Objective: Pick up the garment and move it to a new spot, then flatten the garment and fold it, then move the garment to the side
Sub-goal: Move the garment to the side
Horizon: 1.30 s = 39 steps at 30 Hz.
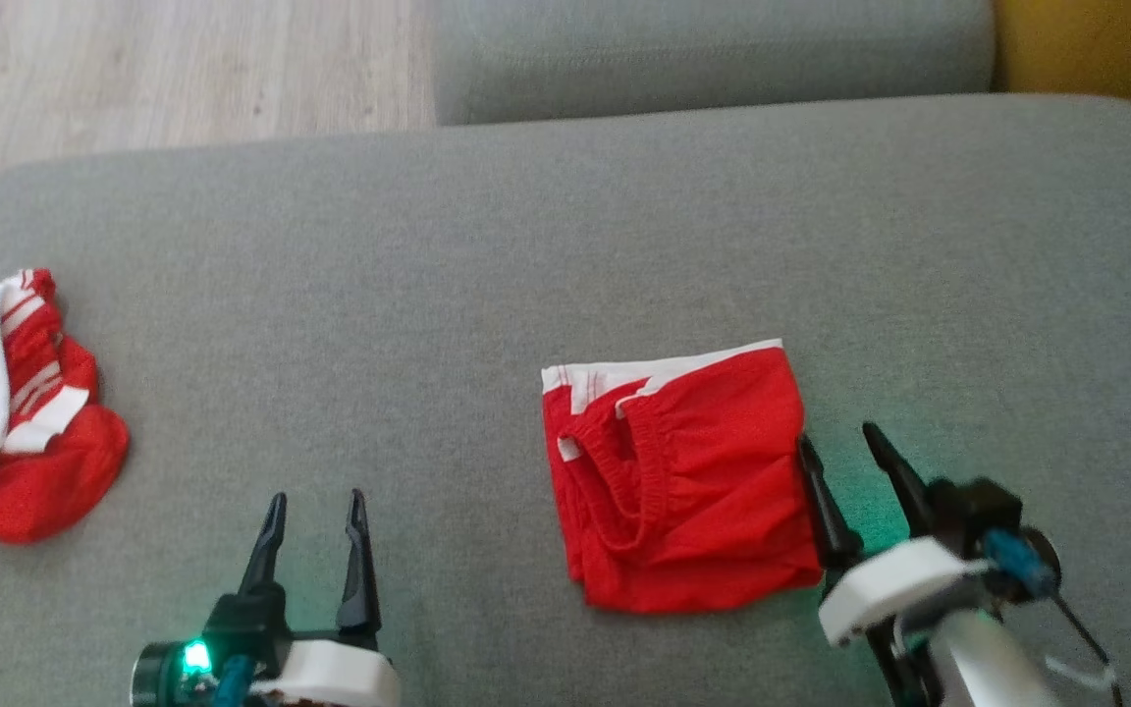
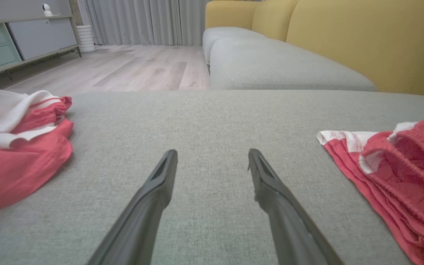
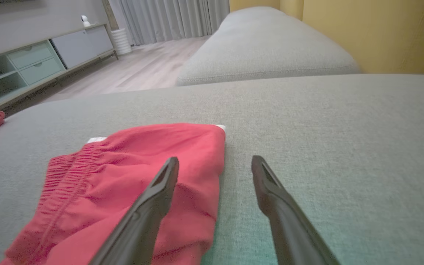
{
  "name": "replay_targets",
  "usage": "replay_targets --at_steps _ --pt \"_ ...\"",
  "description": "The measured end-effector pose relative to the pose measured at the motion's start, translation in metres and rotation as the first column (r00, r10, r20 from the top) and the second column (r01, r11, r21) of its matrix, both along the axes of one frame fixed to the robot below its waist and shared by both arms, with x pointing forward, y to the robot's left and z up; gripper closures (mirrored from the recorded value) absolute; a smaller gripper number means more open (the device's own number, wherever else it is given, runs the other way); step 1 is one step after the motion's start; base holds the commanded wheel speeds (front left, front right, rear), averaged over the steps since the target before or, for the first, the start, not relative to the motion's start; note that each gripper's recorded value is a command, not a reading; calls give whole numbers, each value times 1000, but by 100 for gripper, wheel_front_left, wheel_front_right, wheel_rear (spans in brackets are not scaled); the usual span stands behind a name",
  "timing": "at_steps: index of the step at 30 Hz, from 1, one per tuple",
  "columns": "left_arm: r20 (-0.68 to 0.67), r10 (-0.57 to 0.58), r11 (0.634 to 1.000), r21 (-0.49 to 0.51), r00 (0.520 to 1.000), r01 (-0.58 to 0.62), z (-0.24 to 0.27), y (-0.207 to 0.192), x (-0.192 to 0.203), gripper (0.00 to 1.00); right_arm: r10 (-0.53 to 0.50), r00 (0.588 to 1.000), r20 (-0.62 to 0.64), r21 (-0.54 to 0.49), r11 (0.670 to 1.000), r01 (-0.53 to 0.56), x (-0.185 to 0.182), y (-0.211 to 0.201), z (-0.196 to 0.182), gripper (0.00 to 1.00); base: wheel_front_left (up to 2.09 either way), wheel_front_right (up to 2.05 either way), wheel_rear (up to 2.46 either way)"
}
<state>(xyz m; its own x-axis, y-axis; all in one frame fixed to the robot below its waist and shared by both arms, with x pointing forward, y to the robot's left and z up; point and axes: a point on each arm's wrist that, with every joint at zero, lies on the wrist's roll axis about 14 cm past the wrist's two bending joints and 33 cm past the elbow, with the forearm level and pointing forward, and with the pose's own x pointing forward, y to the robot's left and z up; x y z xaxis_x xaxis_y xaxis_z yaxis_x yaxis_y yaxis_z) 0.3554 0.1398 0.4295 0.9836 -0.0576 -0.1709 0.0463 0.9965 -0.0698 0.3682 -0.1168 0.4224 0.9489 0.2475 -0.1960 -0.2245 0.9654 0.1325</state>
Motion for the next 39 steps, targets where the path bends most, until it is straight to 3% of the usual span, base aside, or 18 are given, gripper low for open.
replay_targets --at_steps 5,9,11,12,20,27,35,38,39 --pt "-43 -14 1000 -4 999 14 -13 -6 1 0 39 997 -64 -19 999 -41 23 10 -18 0 0 0 0" --pt "-53 -7 1000 -6 999 7 -16 -5 4 0 75 978 -193 -45 995 -85 14 18 -55 0 0 0 0" --pt "-57 2 1000 -3 998 -2 -18 -2 5 0 83 974 -212 -40 995 -93 12 20 -63 79 0 0 0" --pt "-60 5 1000 -3 998 -5 -19 -1 5 0 83 974 -213 -37 995 -93 15 21 -63 100 0 0 0" --pt "-58 -55 998 -10 997 55 -20 -20 16 0 3 987 -164 -54 998 -12 22 -6 -47 100 0 0 0" --pt "-29 -248 968 -38 968 247 -14 -82 31 0 -105 988 -112 -66 993 98 3 -45 -29 100 0 0 0" --pt "29 -507 860 -55 861 508 1 -178 34 0 -270 959 -82 -64 962 265 -36 -96 -15 100 0 0 0" --pt "33 -597 799 -65 801 598 1 -210 25 0 -339 937 -84 -64 940 335 -54 -114 -15 100 0 0 0" --pt "41 -648 757 -71 760 649 2 -230 20 0 -383 919 -96 -66 923 378 -66 -126 -18 100 0 0 0"
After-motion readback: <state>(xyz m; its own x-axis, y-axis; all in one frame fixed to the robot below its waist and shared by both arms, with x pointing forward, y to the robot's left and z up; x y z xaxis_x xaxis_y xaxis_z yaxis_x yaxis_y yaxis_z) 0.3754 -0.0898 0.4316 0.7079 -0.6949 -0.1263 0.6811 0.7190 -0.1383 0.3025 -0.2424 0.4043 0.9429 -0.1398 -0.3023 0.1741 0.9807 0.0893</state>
